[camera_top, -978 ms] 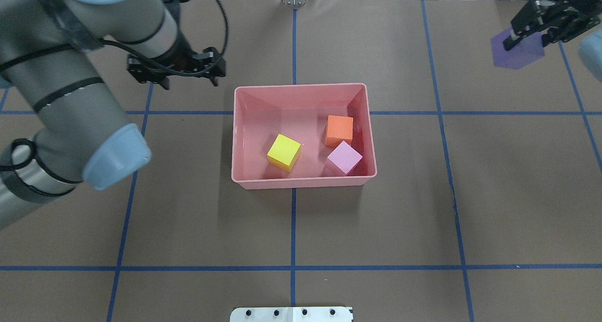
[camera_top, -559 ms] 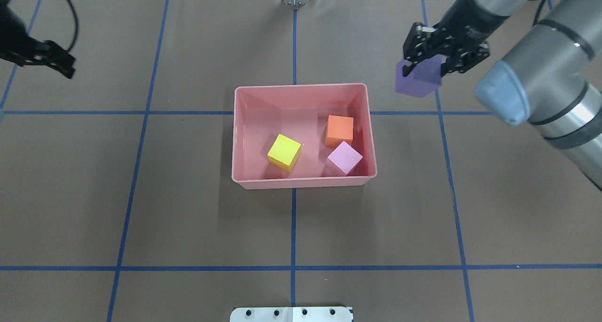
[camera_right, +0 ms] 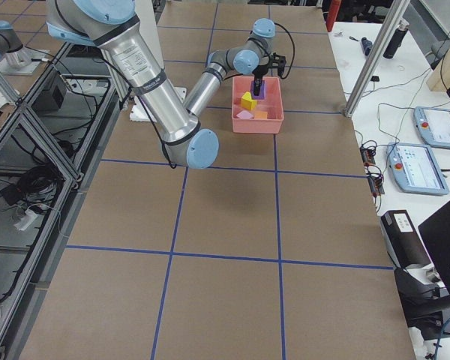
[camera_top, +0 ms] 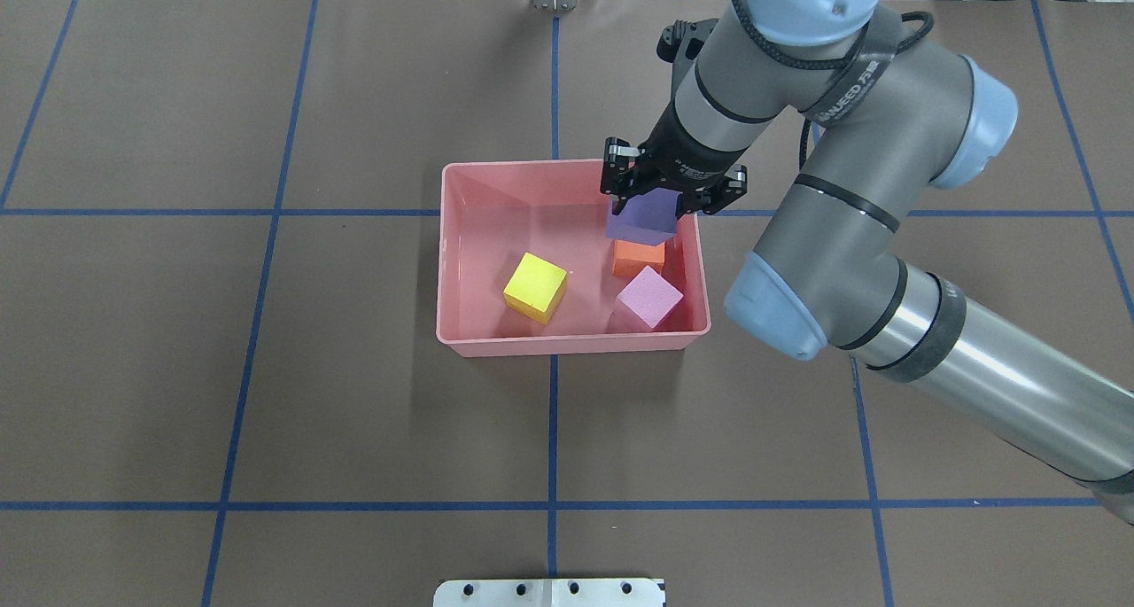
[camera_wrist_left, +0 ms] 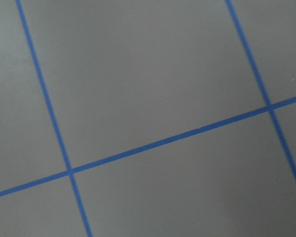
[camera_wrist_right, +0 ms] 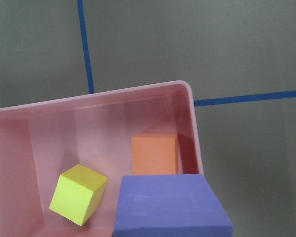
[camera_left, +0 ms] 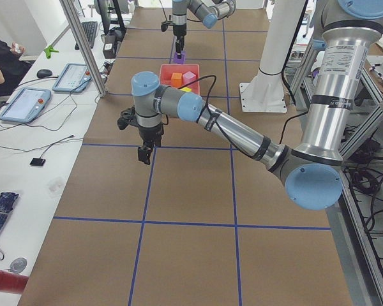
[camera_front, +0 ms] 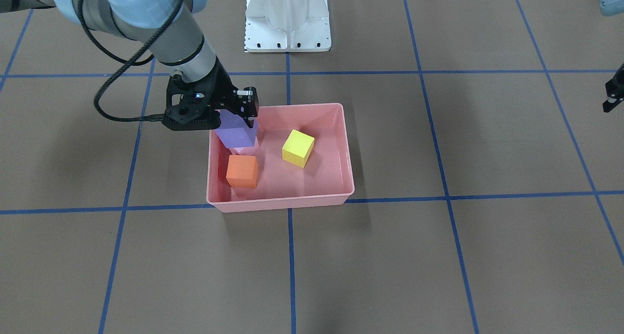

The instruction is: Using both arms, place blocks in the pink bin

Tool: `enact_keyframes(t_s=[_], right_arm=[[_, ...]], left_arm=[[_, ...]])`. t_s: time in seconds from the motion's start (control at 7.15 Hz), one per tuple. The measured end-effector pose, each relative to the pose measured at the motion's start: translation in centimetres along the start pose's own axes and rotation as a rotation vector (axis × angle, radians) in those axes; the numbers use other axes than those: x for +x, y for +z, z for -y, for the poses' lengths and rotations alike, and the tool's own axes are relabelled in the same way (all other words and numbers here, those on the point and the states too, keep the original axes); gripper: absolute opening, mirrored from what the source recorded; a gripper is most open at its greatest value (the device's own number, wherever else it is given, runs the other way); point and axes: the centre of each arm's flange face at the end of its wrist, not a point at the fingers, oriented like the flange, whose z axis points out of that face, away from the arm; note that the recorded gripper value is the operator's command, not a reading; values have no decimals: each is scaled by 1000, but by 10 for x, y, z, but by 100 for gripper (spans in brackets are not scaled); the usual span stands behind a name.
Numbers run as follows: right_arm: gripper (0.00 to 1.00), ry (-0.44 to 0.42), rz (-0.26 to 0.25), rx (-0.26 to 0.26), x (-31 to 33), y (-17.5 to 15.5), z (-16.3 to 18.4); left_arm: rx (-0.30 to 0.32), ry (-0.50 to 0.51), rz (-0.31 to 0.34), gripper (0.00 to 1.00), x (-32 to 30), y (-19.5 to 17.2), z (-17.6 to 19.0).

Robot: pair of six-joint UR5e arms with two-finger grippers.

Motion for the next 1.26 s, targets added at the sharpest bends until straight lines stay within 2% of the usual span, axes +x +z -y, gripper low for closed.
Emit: enact_keyframes(t_s=[0.14,0.56,0.84,0.98,1.12,1.26], right_arm=[[99,3,6,8,-9,13,0],[100,23,29,14,-19,21,3],[100,47,23,10,5,-11,18],[100,57,2,9,48,-41,35],[100,31,-28,19,116,-70,54],[100,-33,-68,27,195,-90,69]], left_arm=[[4,-7,1,100,-12,4,-10],[17,-16,11,100,-26,12,-22],[23,-43,45,100,-45,19,-28],[21,-60,52,100,-54,22,-33],[18,-67,54,100,-61,25,-40],[14,-76,56,100,-69,31,-45]])
